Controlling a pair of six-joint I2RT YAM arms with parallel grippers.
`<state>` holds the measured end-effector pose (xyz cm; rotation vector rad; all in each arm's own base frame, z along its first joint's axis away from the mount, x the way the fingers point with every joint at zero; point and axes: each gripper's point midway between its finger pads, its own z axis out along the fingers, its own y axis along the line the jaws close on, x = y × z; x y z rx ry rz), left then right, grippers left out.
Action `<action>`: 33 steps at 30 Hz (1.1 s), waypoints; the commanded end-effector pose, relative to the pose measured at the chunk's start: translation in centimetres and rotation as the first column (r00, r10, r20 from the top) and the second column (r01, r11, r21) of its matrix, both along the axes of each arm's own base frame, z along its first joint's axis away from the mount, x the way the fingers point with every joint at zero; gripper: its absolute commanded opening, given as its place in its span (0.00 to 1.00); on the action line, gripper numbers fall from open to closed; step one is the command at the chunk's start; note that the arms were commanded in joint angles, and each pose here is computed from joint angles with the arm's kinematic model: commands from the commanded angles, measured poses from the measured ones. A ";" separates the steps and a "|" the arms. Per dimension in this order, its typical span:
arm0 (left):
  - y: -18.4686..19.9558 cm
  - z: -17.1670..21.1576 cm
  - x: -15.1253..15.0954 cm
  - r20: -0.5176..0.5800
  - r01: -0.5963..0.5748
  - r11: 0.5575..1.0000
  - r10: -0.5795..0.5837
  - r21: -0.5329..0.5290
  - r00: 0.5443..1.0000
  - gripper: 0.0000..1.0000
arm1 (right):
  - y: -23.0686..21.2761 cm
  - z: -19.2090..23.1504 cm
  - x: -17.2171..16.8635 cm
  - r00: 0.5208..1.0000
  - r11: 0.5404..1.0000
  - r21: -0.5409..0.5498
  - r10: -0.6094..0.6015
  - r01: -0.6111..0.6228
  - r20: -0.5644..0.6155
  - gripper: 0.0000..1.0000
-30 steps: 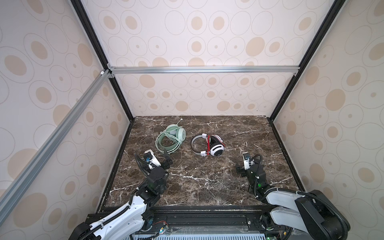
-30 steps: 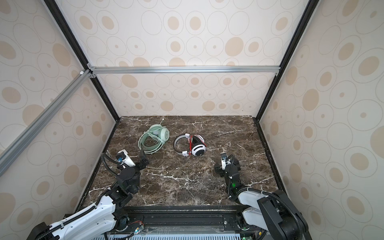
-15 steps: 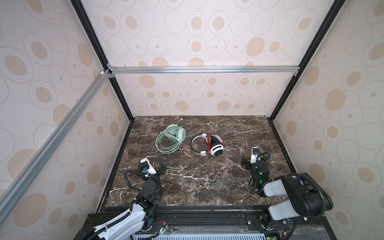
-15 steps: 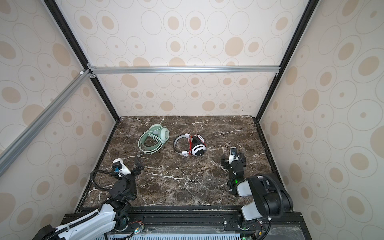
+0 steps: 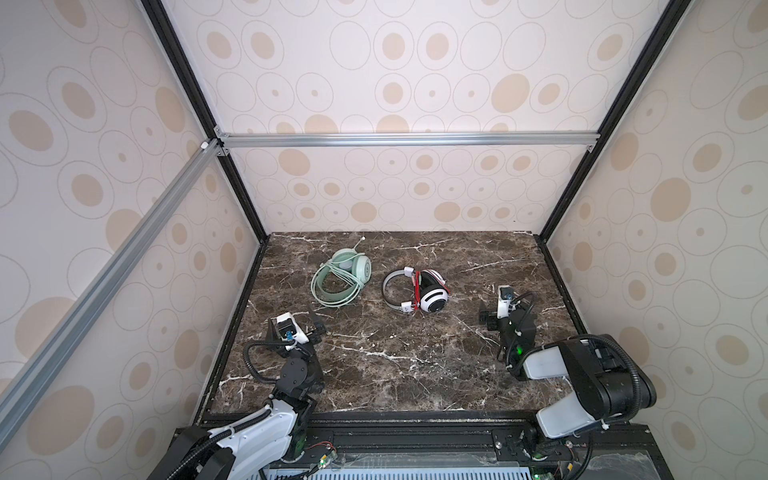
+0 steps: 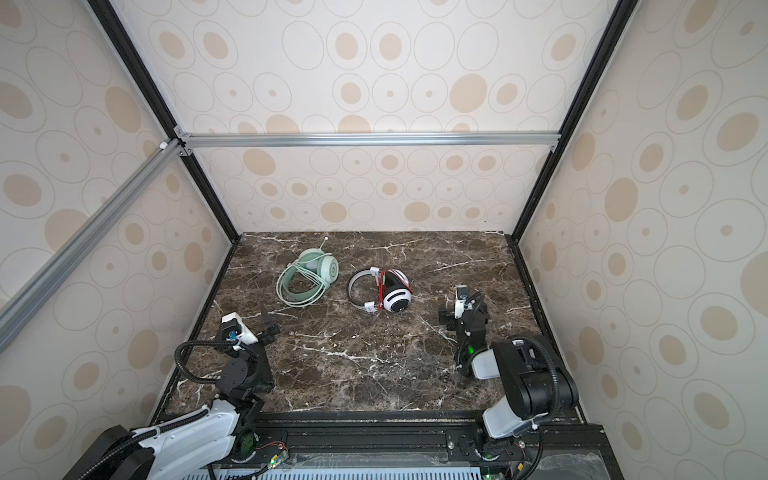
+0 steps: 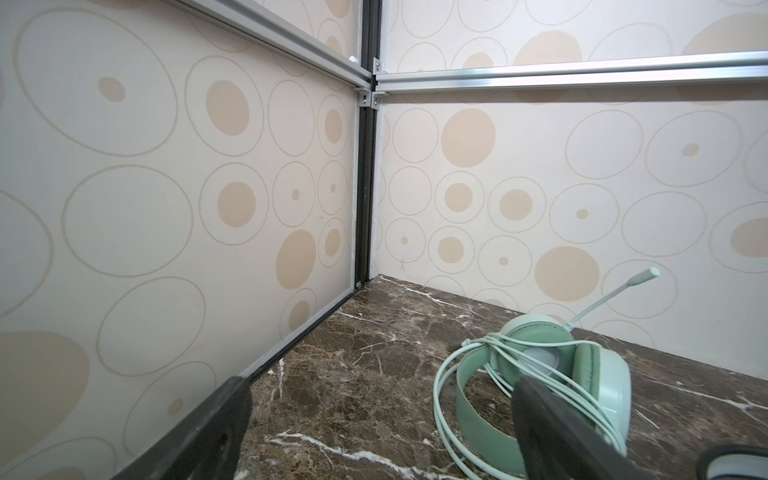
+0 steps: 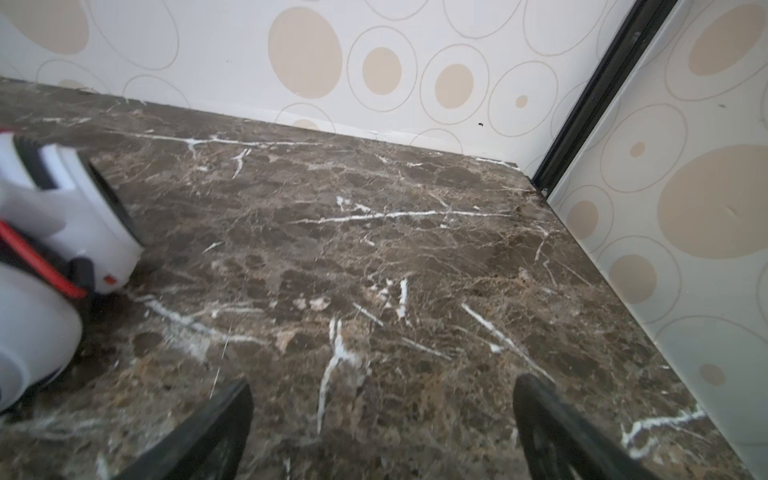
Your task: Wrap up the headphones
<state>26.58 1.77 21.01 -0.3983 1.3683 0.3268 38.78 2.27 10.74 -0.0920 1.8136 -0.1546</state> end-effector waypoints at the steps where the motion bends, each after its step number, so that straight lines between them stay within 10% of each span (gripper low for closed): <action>1: 2.1 -3.6 -1.5 -0.053 -0.051 0.999 0.051 0.000 0.997 0.98 | 0.0 -1.6 -0.2 0.996 1.000 0.019 0.013 -0.012 -0.090 1.00; 9: 2.8 -4.0 -0.1 -0.071 -0.028 0.999 0.029 0.016 0.997 0.85 | -0.1 -1.6 -0.3 0.996 1.000 0.016 0.012 -0.011 -0.086 1.00; 12: 3.3 -4.3 0.8 -0.099 -0.056 0.998 0.055 -0.002 0.994 0.98 | -0.1 -1.6 -0.2 0.996 1.000 0.017 0.012 -0.010 -0.087 1.00; 33: 4.0 -4.7 5.1 -0.111 -0.056 0.998 0.060 0.043 0.992 0.98 | -0.1 -1.6 -0.2 0.996 1.000 0.017 0.012 -0.010 -0.085 1.00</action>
